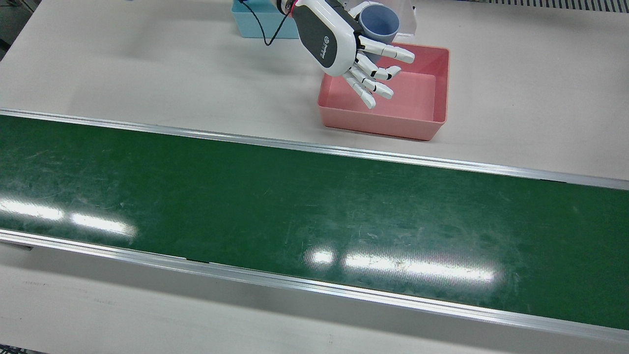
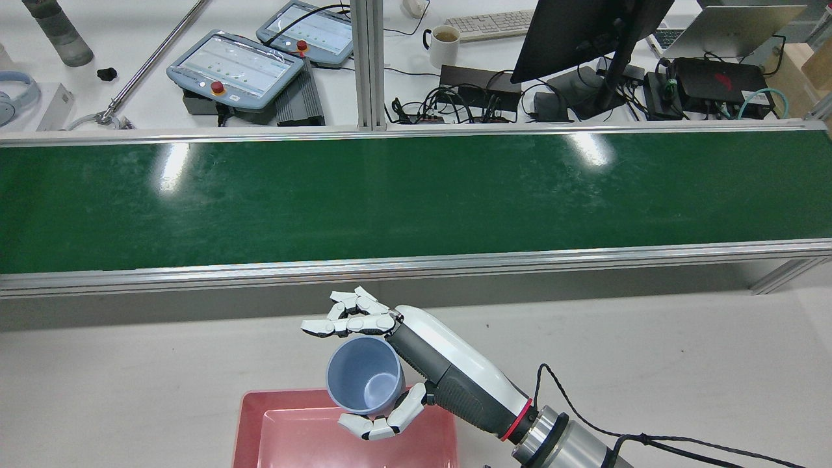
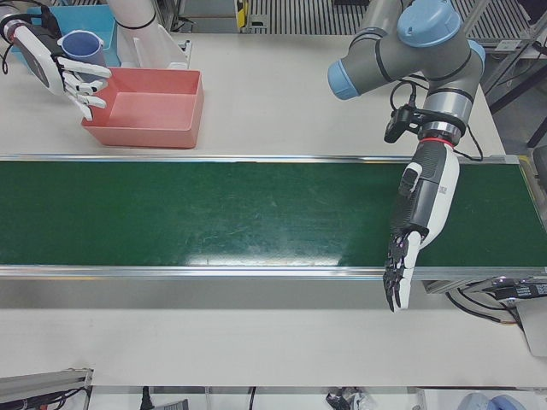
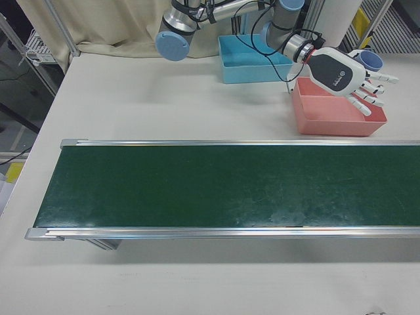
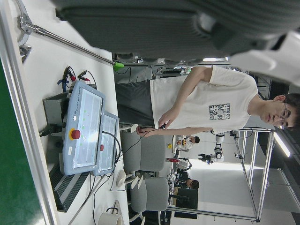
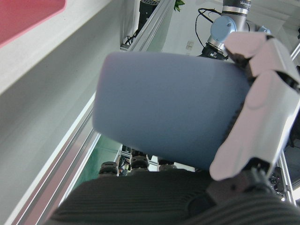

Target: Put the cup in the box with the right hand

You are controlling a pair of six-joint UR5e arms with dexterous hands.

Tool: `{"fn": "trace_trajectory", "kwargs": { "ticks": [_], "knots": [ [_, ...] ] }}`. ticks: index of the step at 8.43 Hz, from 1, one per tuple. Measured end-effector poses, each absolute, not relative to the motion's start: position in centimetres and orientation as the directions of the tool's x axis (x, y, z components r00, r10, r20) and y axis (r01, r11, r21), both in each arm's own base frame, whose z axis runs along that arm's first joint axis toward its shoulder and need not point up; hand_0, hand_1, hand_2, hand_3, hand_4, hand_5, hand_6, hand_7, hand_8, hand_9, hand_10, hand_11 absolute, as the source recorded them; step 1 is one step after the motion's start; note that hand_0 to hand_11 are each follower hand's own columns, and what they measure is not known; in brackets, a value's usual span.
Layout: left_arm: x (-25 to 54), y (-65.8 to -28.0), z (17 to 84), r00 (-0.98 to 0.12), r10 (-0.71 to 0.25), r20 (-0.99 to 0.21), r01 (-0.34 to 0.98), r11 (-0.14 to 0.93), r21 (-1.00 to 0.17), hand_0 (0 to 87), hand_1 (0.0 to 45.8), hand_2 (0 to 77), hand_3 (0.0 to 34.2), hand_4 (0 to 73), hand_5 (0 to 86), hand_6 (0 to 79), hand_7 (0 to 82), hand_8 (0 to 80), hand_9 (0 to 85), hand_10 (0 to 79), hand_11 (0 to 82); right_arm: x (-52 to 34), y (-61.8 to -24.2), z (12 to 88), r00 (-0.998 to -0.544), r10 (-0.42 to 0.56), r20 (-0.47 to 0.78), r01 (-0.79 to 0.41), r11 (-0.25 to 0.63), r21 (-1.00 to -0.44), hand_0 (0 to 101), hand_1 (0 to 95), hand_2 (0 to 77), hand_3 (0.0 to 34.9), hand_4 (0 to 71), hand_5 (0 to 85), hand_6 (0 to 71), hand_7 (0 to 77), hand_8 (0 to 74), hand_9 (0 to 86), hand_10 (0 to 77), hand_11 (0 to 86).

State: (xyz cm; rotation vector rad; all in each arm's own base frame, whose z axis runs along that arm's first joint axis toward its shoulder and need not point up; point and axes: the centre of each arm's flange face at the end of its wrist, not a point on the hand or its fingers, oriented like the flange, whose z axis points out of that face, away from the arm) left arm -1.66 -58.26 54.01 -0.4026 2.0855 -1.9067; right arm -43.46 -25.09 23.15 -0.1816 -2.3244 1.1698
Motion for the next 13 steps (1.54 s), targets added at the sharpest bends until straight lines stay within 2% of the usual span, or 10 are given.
{"fn": "trace_trajectory", "kwargs": {
  "ticks": [1, 2, 4, 7, 8, 9, 10, 11, 12, 13],
  "knots": [
    [-1.7, -58.3, 54.0, -0.92, -0.391, -0.023, -0.013, 0.087, -0.996, 0.0, 0.5, 0.5, 0.0, 0.0, 0.0, 0.0, 0.0, 0.0, 0.0, 0.0, 0.0, -43.6, -25.1, 23.2, -0.851, 0.344, 0.398, -0.114, 0.617, -0.779, 43, 9.8, 37.6, 9.1, 11.5, 1.6, 8.7, 52.9, 5.4, 18.0, 1.1, 2.7],
    [-1.7, -58.3, 54.0, -0.92, -0.39, -0.022, -0.013, 0.087, -0.996, 0.0, 0.5, 0.5, 0.0, 0.0, 0.0, 0.0, 0.0, 0.0, 0.0, 0.0, 0.0, -43.8, -25.1, 23.2, -0.85, 0.345, 0.399, -0.115, 0.617, -0.779, 36, 3.3, 32.7, 12.8, 9.3, 1.1, 10.4, 59.5, 8.2, 22.4, 1.1, 2.7],
    [-1.7, -58.3, 54.0, -0.92, -0.391, -0.023, -0.013, 0.087, -0.996, 0.0, 0.5, 0.5, 0.0, 0.0, 0.0, 0.0, 0.0, 0.0, 0.0, 0.0, 0.0, -43.9, -25.1, 23.2, -0.849, 0.346, 0.399, -0.115, 0.616, -0.779, 25, 1.6, 8.2, 18.4, 5.4, 1.1, 9.8, 67.1, 10.4, 26.7, 2.2, 4.4],
    [-1.7, -58.3, 54.0, -0.92, -0.392, -0.022, -0.013, 0.087, -0.996, 0.0, 0.5, 0.5, 0.0, 0.0, 0.0, 0.0, 0.0, 0.0, 0.0, 0.0, 0.0, -43.0, -25.8, 22.9, -0.858, 0.333, 0.39, -0.114, 0.618, -0.778, 28, 1.1, 1.6, 16.3, 8.7, 1.1, 12.0, 69.3, 10.4, 27.8, 2.2, 4.4],
    [-1.7, -58.2, 54.0, -0.92, -0.391, -0.022, -0.012, 0.086, -0.996, 0.0, 0.5, 0.5, 0.0, 0.0, 0.0, 0.0, 0.0, 0.0, 0.0, 0.0, 0.0, -41.5, -27.5, 22.8, -0.862, 0.316, 0.396, -0.124, 0.627, -0.769, 40, 1.1, 1.6, 13.7, 15.8, 7.6, 16.9, 70.4, 19.1, 36.5, 9.8, 15.3],
    [-1.7, -58.2, 54.0, -0.92, -0.391, -0.022, -0.013, 0.086, -0.996, 0.0, 0.5, 0.5, 0.0, 0.0, 0.0, 0.0, 0.0, 0.0, 0.0, 0.0, 0.0, -39.6, -29.9, 23.1, -0.858, 0.319, 0.403, -0.131, 0.623, -0.771, 53, 6.5, 11.4, 10.5, 24.0, 18.5, 23.5, 70.4, 24.0, 44.2, 19.6, 27.8],
    [-1.7, -58.2, 54.0, -0.92, -0.391, -0.023, -0.013, 0.087, -0.996, 0.0, 0.5, 0.5, 0.0, 0.0, 0.0, 0.0, 0.0, 0.0, 0.0, 0.0, 0.0, -37.0, -32.5, 24.2, -0.855, 0.337, 0.393, -0.13, 0.595, -0.793, 65, 17.5, 18.5, 7.5, 29.5, 20.7, 19.6, 70.4, 23.5, 43.1, 19.6, 35.5],
    [-1.7, -58.3, 54.0, -0.92, -0.391, -0.023, -0.013, 0.087, -0.996, 0.0, 0.5, 0.5, 0.0, 0.0, 0.0, 0.0, 0.0, 0.0, 0.0, 0.0, 0.0, -33.9, -35.1, 25.8, -0.864, 0.344, 0.368, -0.133, 0.549, -0.825, 76, 32.7, 25.6, 3.8, 18.0, 20.7, 19.6, 69.8, 20.2, 37.6, 15.8, 32.2],
    [-1.7, -58.3, 54.0, -0.92, -0.391, -0.023, -0.013, 0.087, -0.996, 0.0, 0.5, 0.5, 0.0, 0.0, 0.0, 0.0, 0.0, 0.0, 0.0, 0.0, 0.0, -30.6, -37.5, 27.2, -0.883, 0.323, 0.34, -0.143, 0.504, -0.852, 82, 37.6, 38.2, 0.0, 8.2, 20.2, 16.9, 60.5, 18.5, 34.4, 15.8, 29.5],
    [-1.7, -58.3, 54.0, -0.92, -0.391, -0.023, -0.013, 0.087, -0.996, 0.0, 0.5, 0.5, 0.0, 0.0, 0.0, 0.0, 0.0, 0.0, 0.0, 0.0, 0.0, -26.8, -40.0, 28.4, -0.907, 0.273, 0.32, -0.167, 0.464, -0.87, 70, 31.6, 48.5, 0.2, 11.5, 10.9, 13.1, 58.9, 13.6, 28.9, 10.4, 20.2]
  ]
}}
